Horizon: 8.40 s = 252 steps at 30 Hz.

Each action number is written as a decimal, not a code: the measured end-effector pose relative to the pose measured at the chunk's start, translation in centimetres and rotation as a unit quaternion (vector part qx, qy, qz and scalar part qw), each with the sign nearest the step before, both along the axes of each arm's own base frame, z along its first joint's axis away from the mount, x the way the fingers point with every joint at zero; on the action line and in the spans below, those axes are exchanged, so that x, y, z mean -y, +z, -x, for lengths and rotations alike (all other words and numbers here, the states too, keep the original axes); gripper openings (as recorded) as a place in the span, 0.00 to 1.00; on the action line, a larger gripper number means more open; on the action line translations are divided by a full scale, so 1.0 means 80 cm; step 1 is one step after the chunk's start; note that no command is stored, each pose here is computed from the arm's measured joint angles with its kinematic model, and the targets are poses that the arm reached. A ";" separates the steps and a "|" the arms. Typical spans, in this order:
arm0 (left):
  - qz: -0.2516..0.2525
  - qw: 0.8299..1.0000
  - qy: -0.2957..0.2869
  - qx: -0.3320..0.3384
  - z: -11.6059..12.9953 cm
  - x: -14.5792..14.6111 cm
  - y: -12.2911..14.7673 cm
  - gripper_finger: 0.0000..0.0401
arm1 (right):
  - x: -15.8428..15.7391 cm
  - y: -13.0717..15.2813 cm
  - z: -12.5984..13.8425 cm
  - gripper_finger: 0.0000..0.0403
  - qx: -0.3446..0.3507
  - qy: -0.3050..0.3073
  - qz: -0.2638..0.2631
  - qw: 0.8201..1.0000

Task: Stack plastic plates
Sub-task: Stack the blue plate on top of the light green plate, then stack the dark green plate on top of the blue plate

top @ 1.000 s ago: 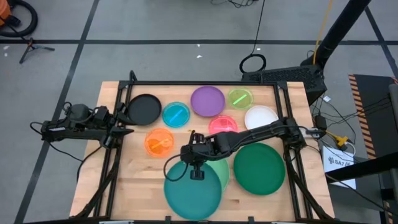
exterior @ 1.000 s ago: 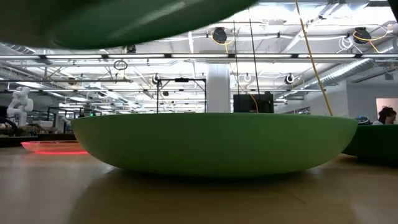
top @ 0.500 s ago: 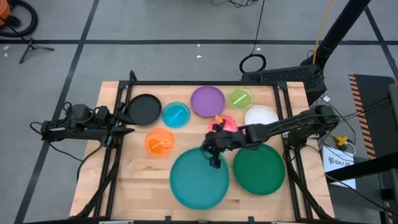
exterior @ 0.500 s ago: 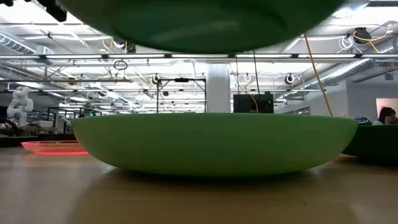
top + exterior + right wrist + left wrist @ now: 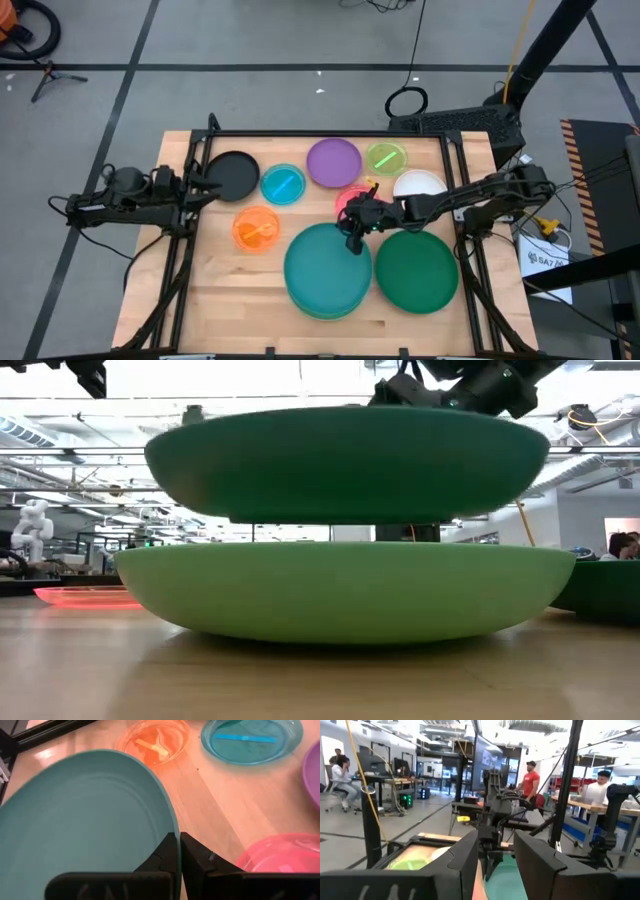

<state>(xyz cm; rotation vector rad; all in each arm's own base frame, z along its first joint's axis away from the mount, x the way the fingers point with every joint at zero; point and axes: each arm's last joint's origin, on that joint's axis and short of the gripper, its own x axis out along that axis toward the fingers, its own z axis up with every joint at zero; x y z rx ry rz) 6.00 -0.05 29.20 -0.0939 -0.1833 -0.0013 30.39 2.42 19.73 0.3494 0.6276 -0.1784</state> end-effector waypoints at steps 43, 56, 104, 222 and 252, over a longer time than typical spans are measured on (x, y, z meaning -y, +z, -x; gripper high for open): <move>-0.088 0.994 0.023 0.064 0.004 0.000 0.015 0.33 | -0.088 0.059 -0.006 0.16 -0.046 -0.042 -0.149 0.987; -0.125 0.988 0.038 0.089 0.006 0.000 0.021 0.33 | -0.171 0.049 0.068 0.16 -0.289 -0.017 -0.191 0.938; -0.131 0.986 0.055 0.088 0.006 -0.001 0.022 0.33 | -0.286 0.043 0.096 0.51 -0.415 0.010 -0.006 0.910; -0.133 0.986 0.056 0.087 0.006 -0.001 0.021 0.33 | -0.266 0.065 0.081 0.01 -0.407 -0.117 -0.038 0.905; -0.135 0.986 0.056 0.086 0.006 -0.001 0.021 0.33 | -0.194 0.135 -0.012 0.01 -0.276 -0.026 0.021 0.961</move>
